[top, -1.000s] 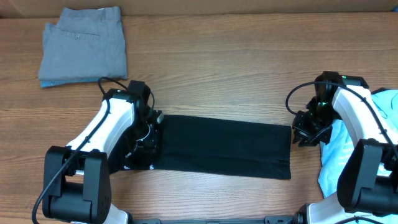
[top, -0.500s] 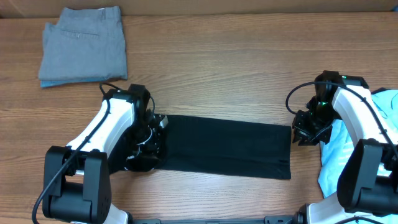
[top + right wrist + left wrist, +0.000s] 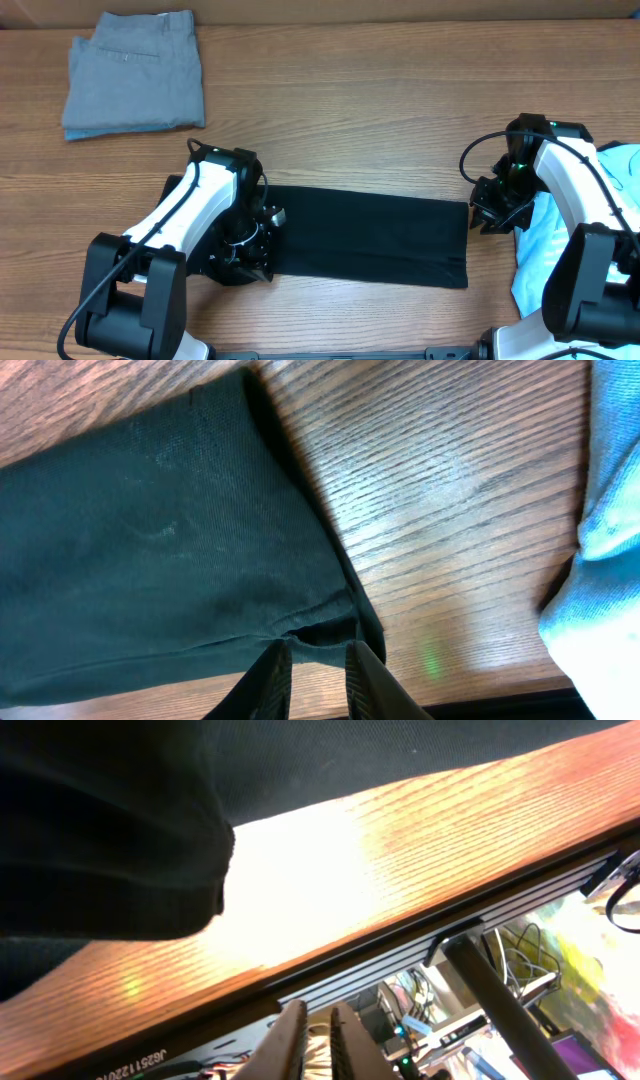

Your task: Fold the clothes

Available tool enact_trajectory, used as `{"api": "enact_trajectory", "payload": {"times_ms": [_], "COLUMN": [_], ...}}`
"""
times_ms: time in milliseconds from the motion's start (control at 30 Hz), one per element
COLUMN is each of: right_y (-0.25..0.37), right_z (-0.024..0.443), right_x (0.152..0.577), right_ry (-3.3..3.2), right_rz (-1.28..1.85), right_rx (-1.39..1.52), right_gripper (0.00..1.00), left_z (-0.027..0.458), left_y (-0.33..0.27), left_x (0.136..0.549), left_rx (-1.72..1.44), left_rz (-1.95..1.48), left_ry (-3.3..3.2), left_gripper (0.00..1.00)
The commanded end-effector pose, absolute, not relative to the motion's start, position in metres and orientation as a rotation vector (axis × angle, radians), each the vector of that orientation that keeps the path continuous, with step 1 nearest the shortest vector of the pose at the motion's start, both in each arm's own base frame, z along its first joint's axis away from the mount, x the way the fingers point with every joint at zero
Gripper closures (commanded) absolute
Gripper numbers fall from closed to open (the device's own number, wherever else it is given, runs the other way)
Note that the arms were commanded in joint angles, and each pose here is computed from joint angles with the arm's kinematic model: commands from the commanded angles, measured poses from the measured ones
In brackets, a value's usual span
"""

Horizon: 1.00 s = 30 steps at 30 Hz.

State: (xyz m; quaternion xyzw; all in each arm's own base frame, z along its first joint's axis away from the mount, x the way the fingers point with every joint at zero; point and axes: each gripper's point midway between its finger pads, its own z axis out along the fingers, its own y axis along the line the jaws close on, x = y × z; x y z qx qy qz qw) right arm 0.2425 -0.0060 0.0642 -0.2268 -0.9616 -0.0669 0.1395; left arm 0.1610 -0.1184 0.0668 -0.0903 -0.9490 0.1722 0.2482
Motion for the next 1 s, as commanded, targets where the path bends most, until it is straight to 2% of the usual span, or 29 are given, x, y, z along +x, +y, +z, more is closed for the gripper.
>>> {"api": "enact_trajectory", "payload": {"times_ms": [0,167,267,367,533,767,967], "right_y": [-0.008,-0.008,-0.008,-0.008,-0.008,-0.008,-0.008], "right_z": [0.069,0.069,0.069,0.069,0.069,0.069,0.069], "right_x": [0.244,0.244,0.246,0.246,0.245,0.247,0.247], "right_ry": [-2.807,-2.808,-2.814,-2.814,-2.810,-2.818,-2.817], "right_rz": [-0.195,-0.195,-0.197,-0.197,-0.196,-0.197,-0.198], "right_rx": [-0.663,-0.663,-0.664,-0.664,-0.664,-0.665,-0.666], "right_gripper": [0.78,0.78,0.78,0.78,0.78,0.78,0.78], "left_z": [0.068,0.071,0.066,0.054,0.024,0.007,0.012], "left_y": [-0.114,-0.094,-0.089,-0.088,-0.082,-0.116,-0.117], "left_x": [0.163,0.200,0.234,0.255,0.233,0.174,0.172], "left_rx": [-0.191,-0.135,-0.152,-0.191,-0.191,-0.162,-0.202], "left_rz": [0.426,0.320,0.296,0.259,0.140,0.345,0.281], "left_ry": [-2.609,-2.755,-2.899,-2.999,-2.975,-2.787,-2.786], "left_gripper": [0.89,0.87,0.95,0.96,0.96,0.96,0.96]}}
